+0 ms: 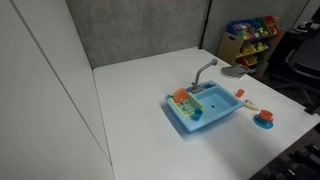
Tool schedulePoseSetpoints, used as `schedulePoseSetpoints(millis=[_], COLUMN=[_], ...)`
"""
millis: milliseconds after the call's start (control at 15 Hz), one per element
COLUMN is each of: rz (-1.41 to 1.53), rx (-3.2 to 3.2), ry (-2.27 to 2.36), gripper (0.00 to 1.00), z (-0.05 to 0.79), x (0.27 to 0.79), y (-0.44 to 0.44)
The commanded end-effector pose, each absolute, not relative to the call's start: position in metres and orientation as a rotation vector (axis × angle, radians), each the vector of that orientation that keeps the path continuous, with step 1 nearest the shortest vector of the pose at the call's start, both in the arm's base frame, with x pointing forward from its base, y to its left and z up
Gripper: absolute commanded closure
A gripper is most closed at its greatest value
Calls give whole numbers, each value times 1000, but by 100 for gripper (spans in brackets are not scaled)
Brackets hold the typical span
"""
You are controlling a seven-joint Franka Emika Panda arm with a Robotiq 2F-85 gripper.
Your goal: Remove the orange cup from the sink and put it on the table
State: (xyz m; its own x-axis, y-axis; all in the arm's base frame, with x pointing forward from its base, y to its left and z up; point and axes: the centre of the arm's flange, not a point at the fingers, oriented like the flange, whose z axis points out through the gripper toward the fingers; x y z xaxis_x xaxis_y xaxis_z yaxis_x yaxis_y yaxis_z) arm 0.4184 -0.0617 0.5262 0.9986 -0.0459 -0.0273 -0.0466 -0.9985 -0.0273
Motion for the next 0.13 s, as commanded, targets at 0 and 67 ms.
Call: schedulePoseSetpoints(millis=[0,67], rz=[41,42], rx=[-3113,-3113], ry=[71,71], gripper=[0,0], z=[526,526], x=[418,418], y=[-62,-62])
